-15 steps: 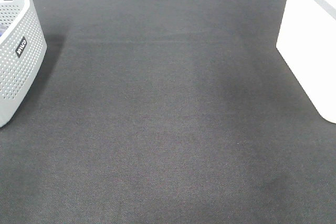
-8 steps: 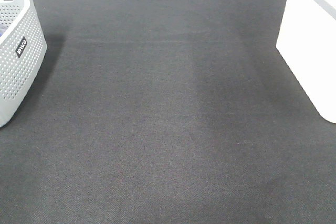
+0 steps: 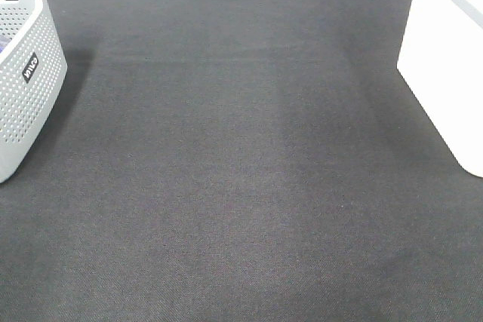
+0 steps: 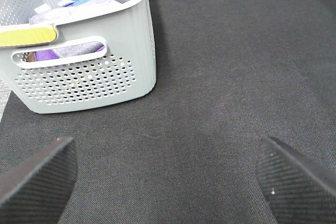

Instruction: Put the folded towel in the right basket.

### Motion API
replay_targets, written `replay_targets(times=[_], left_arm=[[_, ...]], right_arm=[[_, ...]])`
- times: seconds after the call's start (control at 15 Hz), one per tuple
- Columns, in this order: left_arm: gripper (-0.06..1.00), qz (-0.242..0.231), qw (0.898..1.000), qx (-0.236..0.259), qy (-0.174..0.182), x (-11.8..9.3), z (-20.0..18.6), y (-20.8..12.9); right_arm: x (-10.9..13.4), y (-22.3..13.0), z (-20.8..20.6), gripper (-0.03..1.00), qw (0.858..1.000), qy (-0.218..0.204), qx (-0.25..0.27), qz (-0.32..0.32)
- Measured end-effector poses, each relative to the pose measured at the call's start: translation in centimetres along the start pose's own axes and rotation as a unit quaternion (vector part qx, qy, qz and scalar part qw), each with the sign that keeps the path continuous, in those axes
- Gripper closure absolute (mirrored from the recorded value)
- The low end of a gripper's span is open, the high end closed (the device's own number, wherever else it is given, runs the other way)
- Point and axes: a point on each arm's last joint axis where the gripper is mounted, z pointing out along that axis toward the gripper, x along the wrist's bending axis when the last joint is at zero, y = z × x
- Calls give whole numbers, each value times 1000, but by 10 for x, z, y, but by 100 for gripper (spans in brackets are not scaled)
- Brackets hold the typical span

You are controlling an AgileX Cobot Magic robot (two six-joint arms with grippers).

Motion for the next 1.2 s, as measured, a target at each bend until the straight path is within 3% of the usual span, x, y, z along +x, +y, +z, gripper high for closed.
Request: replay_targets(times=[0.07, 0.13, 0.33, 0.53, 0.8, 1.2], left_arm=[[7, 0, 1000, 0, 0, 0, 0, 0], [7, 0, 1000, 0, 0, 0, 0, 0], [7, 0, 1000, 0, 0, 0, 0, 0], [7, 0, 1000, 0, 0, 0, 0, 0], [7, 0, 1000, 0, 0, 0, 0, 0], [7, 0, 1000, 0, 0, 0, 0, 0]], right_arm=[[2, -35, -3, 21, 1000, 0, 0, 0], [2, -35, -3, 21, 1000, 0, 0, 0], [5, -109, 1, 21, 1000, -2, -8, -1], [4, -178, 5, 21, 997, -28, -75, -20], [8, -215, -20, 21, 970, -39, -237, -32], [7, -213, -14, 21, 960, -40, -274, -31]])
